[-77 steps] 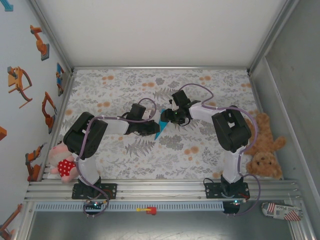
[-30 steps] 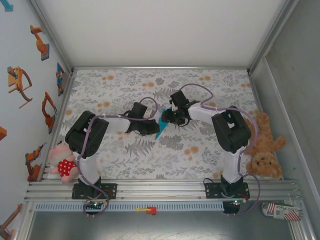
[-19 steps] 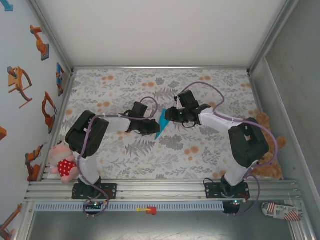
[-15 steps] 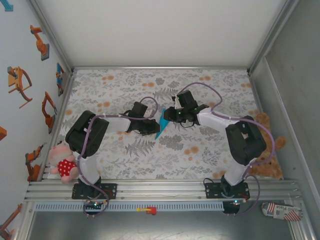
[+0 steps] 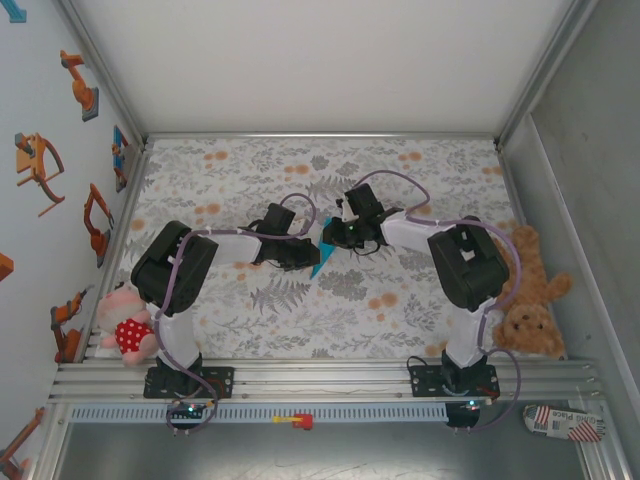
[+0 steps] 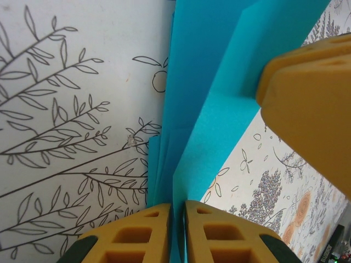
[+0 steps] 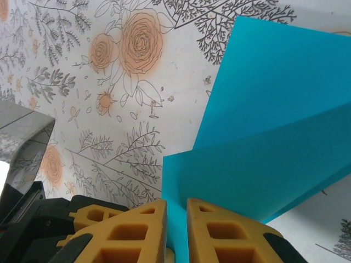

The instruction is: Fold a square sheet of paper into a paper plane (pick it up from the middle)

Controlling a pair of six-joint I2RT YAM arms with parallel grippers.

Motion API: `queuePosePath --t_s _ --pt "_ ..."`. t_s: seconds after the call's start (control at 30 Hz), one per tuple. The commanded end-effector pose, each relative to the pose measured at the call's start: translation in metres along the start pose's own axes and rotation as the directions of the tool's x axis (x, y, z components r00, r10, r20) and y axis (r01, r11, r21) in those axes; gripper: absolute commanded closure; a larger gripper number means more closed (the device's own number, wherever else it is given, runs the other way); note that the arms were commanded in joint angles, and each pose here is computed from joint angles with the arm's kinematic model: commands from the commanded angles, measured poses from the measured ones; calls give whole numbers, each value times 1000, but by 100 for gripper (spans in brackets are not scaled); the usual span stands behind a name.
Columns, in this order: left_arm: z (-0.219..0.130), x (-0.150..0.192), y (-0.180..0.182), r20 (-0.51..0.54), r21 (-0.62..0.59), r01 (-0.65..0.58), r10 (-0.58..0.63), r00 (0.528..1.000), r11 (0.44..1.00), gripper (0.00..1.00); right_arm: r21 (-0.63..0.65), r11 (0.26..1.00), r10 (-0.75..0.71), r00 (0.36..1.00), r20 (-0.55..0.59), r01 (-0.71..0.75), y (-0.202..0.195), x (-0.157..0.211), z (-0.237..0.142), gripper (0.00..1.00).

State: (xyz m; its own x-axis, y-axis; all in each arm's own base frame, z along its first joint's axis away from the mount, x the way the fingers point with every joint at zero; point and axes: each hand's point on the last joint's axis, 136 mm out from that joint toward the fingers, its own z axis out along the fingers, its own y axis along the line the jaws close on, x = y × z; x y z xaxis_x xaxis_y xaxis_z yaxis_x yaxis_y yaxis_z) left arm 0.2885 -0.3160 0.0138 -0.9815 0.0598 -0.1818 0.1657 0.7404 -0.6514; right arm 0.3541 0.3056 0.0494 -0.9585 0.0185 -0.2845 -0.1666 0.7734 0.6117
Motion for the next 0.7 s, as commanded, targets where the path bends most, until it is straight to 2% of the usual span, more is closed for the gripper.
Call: queuePosePath --t_s 0.0,0.67 --pt "12 26 35 -85 -116 38 -48 995 993 84 33 999 8 1000 -10 -8 -5 -1 5 83" --pt "13 28 36 -93 -111 41 -51 994 993 84 85 996 19 998 -59 -14 -20 6 18 83"
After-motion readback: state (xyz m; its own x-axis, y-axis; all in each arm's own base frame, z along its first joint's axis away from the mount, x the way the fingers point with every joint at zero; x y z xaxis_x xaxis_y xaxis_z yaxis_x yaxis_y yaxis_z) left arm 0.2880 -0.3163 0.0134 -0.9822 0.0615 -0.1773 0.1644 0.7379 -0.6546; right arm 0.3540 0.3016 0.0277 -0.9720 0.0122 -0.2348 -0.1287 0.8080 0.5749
